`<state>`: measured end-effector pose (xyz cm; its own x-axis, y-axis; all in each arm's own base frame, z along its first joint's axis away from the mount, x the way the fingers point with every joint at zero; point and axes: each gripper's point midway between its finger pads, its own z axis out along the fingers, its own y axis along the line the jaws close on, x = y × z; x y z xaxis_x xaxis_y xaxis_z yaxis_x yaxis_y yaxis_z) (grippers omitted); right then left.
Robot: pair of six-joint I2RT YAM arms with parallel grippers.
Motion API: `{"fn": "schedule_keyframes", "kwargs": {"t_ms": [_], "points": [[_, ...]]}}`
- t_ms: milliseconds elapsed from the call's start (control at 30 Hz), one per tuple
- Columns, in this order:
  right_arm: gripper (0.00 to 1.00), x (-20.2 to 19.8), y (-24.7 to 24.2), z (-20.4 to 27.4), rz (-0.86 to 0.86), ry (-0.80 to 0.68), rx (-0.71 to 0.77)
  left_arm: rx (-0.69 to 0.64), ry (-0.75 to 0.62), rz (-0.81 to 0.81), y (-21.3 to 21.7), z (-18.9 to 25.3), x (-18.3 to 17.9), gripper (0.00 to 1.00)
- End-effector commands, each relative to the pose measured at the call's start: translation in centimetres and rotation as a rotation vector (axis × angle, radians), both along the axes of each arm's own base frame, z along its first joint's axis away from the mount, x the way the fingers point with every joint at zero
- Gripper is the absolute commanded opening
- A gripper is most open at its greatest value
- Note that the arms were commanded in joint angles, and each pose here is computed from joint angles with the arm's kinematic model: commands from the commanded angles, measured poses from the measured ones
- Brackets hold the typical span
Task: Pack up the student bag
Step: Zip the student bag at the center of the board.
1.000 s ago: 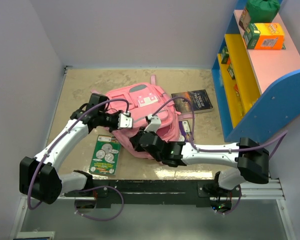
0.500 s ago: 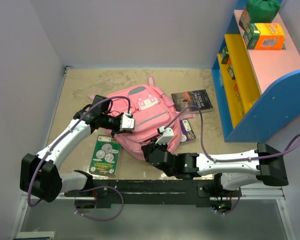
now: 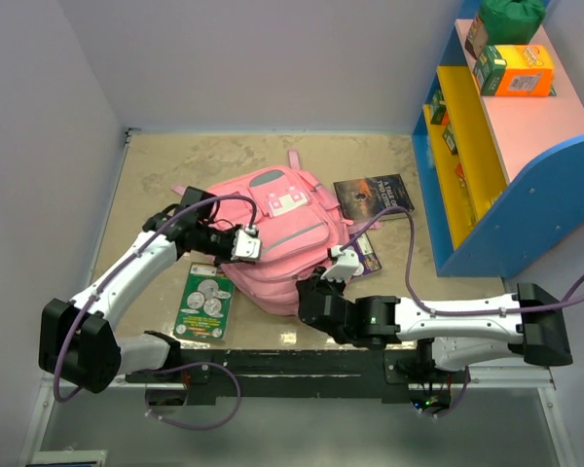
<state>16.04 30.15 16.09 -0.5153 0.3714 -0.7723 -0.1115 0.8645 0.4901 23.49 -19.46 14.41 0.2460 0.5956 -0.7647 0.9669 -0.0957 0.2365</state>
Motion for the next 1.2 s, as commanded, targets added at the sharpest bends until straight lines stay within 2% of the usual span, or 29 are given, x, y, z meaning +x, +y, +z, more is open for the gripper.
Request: {"fn": "schedule_keyframes", "kwargs": {"t_ms": [0, 400, 433, 467, 500, 533, 600, 667, 800, 833, 867, 900, 933, 1000, 1033, 1167], "points": [[0.0, 2.5, -6.2, -0.7, -0.146, -0.034, -0.175, 0.154, -0.122, -0.011, 3.1, 0.2, 1.1, 0.0], [0.0, 7.6, -9.8, -1.2, -0.273, -0.066, -0.367, 0.235, -0.137, -0.092, 5.9, 0.9, 0.0, 0.0], [0.0, 7.8, -9.6, -1.8, -0.268, -0.055, -0.385, 0.238, -0.137, -0.099, 5.9, 1.0, -0.1, 0.03], [0.0, 8.0, -9.4, -1.8, -0.265, -0.059, -0.382, 0.233, -0.129, -0.095, 5.9, 1.3, -0.3, 0.13], [0.0, 8.2, -8.6, -1.6, -0.242, -0.069, -0.367, 0.224, -0.136, -0.086, 5.8, 2.0, -0.2, 0.38], [0.0, 8.2, -8.1, -1.6, -0.218, -0.071, -0.358, 0.215, -0.133, -0.082, 5.7, 2.4, -0.3, 0.47], [0.0, 8.1, -6.4, -0.8, -0.148, -0.09, -0.281, 0.165, -0.145, -0.09, 5.1, 4.3, -0.8, 0.6], [0.0, 7.6, -6.1, -0.7, -0.11, -0.092, -0.224, 0.094, -0.106, -0.075, 3.7, 5.8, -1.6, 0.64], [0.0, 7.3, -5.6, -0.3, -0.075, -0.106, -0.16, -0.04, -0.022, -0.088, 0.0, 7.4, -3.3, 0.65], [0.0, 7.2, -5.6, -0.2, -0.072, -0.105, -0.158, -0.072, 0.046, -0.028, -0.8, 7.6, -3.6, 0.65], [0.0, 7.2, -5.6, -0.2, -0.069, -0.104, -0.16, -0.114, -0.012, -0.008, -1.9, 8.3, -2.2, 0.64], [0.0, 7.2, -5.6, -0.2, -0.067, -0.102, -0.16, -0.12, 0.015, -0.016, -3.0, 7.4, -2.9, 0.64], [0.0, 7.1, -5.5, -0.2, -0.063, -0.102, -0.159, -0.141, 0.036, 0.041, -3.8, 7.4, -2.0, 0.64], [0.0, 7.0, -5.6, 0.0, -0.062, -0.101, -0.148, -0.131, 0.082, 0.056, -5.2, 6.6, -2.0, 0.59], [0.0, 6.9, -5.5, 0.1, -0.059, -0.101, -0.14, -0.107, 0.098, 0.126, -5.7, 5.8, -0.7, 0.57], [0.0, 6.8, -5.5, 0.3, -0.057, -0.097, -0.107, -0.089, 0.054, 0.236, -7.5, 5.4, 1.9, 0.55]]}}
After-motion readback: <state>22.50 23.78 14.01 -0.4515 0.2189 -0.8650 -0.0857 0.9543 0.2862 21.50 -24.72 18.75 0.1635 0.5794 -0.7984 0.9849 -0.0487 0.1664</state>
